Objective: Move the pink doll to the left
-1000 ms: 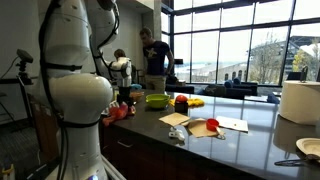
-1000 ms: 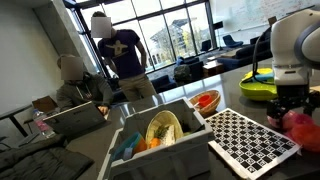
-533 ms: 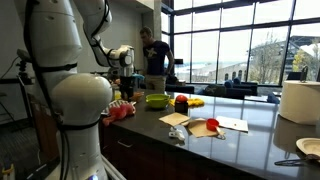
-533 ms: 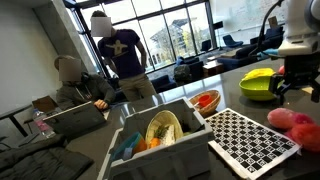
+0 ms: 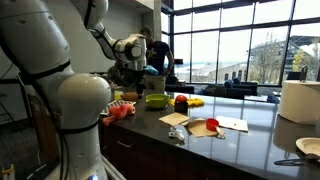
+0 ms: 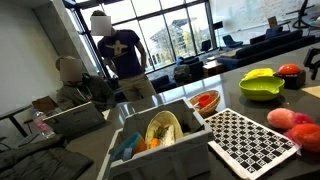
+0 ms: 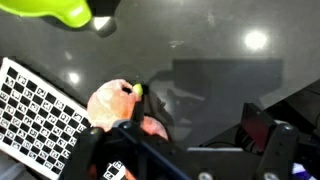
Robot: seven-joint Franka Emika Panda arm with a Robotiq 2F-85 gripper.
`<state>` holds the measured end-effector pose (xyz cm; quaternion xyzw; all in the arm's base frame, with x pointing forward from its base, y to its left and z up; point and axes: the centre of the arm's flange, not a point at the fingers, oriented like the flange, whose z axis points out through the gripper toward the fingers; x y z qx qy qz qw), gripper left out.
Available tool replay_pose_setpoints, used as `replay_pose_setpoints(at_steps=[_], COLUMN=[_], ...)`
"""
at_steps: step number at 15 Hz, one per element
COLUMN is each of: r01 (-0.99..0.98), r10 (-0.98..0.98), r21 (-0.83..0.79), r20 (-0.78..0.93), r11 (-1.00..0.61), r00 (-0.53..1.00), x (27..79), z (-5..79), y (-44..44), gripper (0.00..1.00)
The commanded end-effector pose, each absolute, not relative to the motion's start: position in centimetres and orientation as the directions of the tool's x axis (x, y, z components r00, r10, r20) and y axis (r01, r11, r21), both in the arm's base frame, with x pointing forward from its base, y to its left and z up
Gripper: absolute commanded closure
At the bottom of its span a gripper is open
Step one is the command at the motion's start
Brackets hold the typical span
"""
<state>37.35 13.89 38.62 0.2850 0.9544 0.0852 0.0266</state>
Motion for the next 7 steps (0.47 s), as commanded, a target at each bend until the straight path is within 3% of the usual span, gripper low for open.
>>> replay_pose_setpoints(at_steps=[1, 7], r01=[0.698, 0.681], r10=[0.706, 0.685], r21=[0.19, 0.175], r20=[0.033, 0.048], r11=[0.691, 0.711], r00=[-0.708, -0.727], x=[35.9, 36.9], z=[38.2, 37.4], y=[8.6, 9.1], gripper=[0.0, 0.0])
